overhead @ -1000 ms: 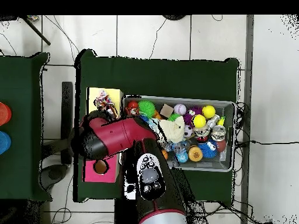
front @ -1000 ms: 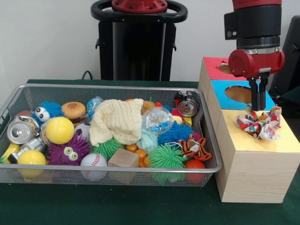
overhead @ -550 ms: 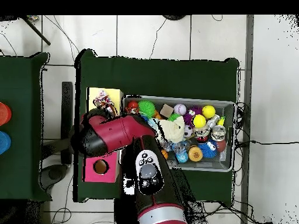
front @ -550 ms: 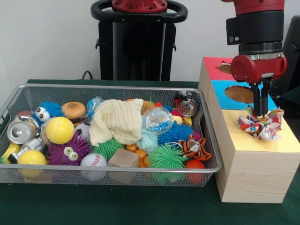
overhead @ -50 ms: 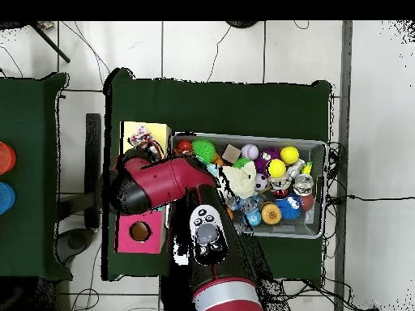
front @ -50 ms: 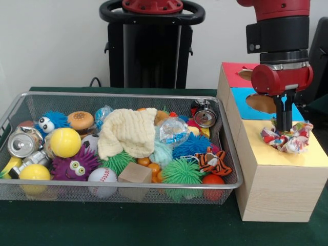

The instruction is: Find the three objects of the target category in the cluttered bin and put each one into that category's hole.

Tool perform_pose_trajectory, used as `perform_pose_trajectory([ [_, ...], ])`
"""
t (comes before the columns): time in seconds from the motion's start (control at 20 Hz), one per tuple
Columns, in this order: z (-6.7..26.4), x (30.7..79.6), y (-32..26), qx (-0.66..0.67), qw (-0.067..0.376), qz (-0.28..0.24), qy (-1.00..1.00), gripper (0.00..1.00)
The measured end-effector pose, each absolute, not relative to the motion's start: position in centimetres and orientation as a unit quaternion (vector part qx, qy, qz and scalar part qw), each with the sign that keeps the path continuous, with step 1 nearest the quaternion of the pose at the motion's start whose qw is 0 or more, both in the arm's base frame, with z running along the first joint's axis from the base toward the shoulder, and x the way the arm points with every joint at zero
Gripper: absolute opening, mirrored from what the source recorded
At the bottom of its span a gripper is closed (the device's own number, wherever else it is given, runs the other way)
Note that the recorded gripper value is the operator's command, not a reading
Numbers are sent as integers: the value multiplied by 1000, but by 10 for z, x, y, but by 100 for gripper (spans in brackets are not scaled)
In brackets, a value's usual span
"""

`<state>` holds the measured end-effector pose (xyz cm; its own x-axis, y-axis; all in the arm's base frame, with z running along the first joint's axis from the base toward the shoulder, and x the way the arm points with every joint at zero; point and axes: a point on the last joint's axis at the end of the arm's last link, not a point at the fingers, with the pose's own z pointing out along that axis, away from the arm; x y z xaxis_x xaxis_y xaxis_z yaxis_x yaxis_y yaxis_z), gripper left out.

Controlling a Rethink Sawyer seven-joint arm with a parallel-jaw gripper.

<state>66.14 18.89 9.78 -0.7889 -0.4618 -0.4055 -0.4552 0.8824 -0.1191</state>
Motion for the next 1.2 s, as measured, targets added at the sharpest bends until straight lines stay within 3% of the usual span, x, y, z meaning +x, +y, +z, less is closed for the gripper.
perform_pose_trajectory([
  [1.2, 100, 668, 201, -251, 227, -9, 941, 0],
])
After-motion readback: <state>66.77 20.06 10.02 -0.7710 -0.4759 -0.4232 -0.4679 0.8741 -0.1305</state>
